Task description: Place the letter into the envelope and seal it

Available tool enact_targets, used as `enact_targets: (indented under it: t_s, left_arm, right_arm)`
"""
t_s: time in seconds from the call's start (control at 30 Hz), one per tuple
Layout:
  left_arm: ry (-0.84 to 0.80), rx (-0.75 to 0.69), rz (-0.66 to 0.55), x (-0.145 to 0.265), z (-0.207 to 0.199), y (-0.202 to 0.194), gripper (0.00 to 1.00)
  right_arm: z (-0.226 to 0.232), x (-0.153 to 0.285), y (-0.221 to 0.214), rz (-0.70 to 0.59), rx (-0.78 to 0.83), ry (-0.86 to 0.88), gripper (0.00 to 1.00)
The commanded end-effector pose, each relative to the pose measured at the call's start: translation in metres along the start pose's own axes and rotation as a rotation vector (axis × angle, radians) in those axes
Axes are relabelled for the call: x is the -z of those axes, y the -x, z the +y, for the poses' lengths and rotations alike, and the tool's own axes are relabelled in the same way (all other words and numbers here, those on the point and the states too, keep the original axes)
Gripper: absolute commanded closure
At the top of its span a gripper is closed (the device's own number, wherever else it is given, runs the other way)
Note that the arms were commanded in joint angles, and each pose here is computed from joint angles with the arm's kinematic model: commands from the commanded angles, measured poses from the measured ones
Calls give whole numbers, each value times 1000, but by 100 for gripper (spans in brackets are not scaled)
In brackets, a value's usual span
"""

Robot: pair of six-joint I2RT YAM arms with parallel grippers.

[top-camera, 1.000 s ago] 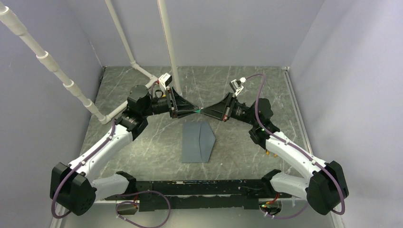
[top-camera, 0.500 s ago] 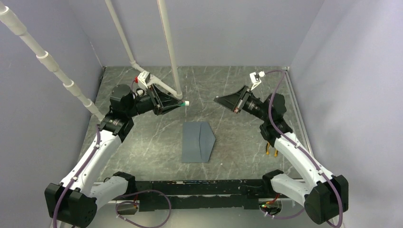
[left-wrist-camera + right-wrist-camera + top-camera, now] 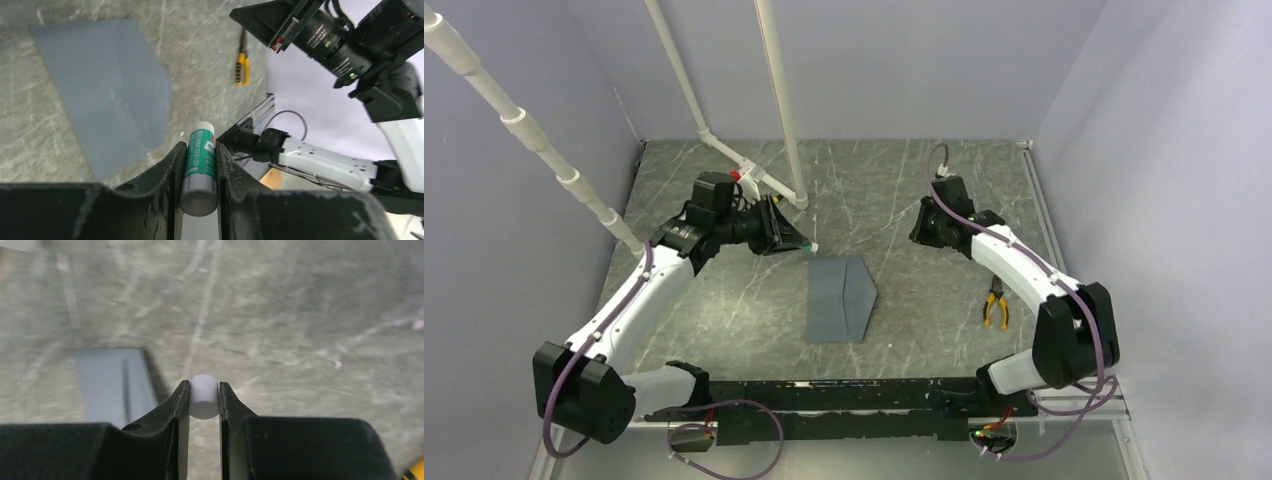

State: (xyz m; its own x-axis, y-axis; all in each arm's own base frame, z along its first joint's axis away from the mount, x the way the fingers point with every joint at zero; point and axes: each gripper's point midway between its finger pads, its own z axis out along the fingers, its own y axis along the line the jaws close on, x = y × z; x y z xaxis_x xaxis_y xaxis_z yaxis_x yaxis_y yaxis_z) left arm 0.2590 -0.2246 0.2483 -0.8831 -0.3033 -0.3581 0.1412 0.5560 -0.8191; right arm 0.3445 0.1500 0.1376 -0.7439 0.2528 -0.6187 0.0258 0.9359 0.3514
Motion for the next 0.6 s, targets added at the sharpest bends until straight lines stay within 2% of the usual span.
enact_targets:
  t_s: [0.0,0.13,0.4,0.57]
  left_arm:
    - [77,-94,28,-7,11,-8,98]
    - [105,-114,75,-20,17,-18,98]
    - [138,-155,126,-37,20,-26,98]
    - [168,-168,140,-40,25,-30,98]
  right_arm:
    - [-47,-9,-13,36,103,-231,92]
    - [-62,-26,-38,155,157,-283,91]
    - [-70,-52,-71,283,196,-268,87]
    - [-78,-59,-80,315,211,-292,79]
